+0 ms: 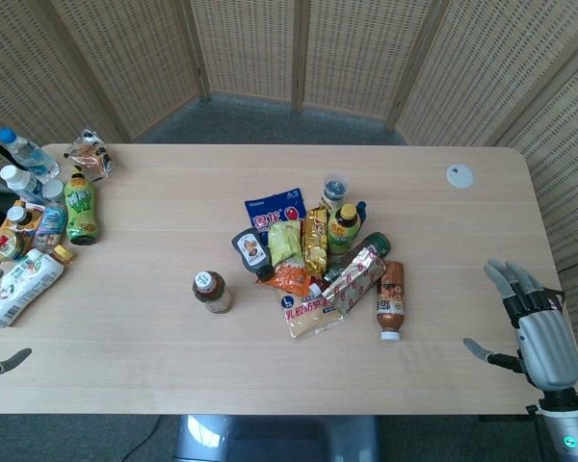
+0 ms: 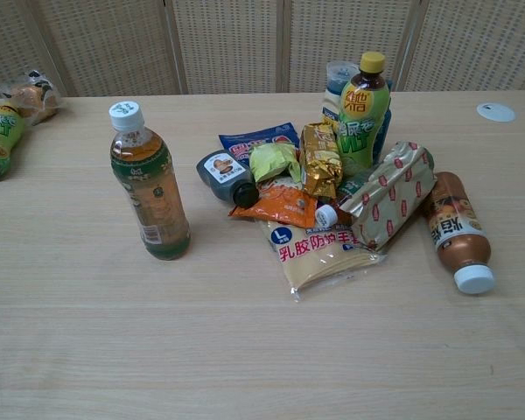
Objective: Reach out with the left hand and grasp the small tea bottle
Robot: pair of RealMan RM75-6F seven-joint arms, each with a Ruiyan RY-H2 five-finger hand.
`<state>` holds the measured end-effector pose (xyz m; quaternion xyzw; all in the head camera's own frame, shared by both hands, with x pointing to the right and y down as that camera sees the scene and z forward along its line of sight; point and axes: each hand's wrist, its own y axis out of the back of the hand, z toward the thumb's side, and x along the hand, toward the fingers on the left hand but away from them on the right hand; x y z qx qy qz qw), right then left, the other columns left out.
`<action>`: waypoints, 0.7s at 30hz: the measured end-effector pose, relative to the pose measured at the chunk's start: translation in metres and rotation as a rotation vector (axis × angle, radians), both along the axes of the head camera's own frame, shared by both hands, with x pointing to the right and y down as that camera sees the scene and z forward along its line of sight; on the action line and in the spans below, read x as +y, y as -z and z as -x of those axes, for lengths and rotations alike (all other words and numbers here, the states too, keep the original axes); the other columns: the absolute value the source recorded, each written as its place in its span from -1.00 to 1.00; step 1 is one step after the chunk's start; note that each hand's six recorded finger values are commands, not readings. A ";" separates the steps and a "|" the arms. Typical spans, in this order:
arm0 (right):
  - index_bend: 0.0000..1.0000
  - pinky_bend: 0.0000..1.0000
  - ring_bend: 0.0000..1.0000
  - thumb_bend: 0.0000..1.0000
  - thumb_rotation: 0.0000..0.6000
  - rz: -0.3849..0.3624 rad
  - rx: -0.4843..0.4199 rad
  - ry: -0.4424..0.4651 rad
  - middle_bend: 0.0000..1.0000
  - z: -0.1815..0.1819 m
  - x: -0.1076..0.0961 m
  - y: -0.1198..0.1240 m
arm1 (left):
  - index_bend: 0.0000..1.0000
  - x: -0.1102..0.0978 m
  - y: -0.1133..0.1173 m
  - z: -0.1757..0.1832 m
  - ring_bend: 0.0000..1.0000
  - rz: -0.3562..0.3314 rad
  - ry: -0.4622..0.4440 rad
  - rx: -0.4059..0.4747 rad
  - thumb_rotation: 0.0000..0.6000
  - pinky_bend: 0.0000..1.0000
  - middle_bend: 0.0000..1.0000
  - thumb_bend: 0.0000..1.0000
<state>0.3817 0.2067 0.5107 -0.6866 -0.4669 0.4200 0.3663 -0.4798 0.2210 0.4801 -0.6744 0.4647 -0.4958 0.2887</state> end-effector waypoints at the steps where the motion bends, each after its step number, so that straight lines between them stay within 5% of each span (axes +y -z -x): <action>1: -1.00 -1.00 -1.00 -1.00 1.00 0.003 0.001 0.002 -1.00 0.000 0.000 -0.001 | -0.86 0.000 0.000 0.000 -1.00 0.003 0.000 0.004 1.00 -1.00 -1.00 -1.00; 7: -1.00 -1.00 -1.00 -1.00 1.00 0.023 0.005 0.010 -1.00 0.002 0.003 -0.006 | -0.94 0.001 -0.004 -0.001 -1.00 0.015 0.000 0.015 1.00 -1.00 -1.00 -1.00; 13: -1.00 -1.00 -1.00 -1.00 1.00 0.030 0.008 0.008 -1.00 0.002 0.004 -0.008 | -1.00 -0.004 -0.019 -0.003 -1.00 0.003 0.031 0.124 1.00 -1.00 -1.00 -1.00; 21: -1.00 -1.00 -1.00 -1.00 1.00 0.021 -0.003 0.000 -1.00 0.001 0.003 -0.004 | -1.00 -0.009 -0.081 -0.017 -1.00 0.065 0.086 0.308 1.00 -1.00 -1.00 -1.00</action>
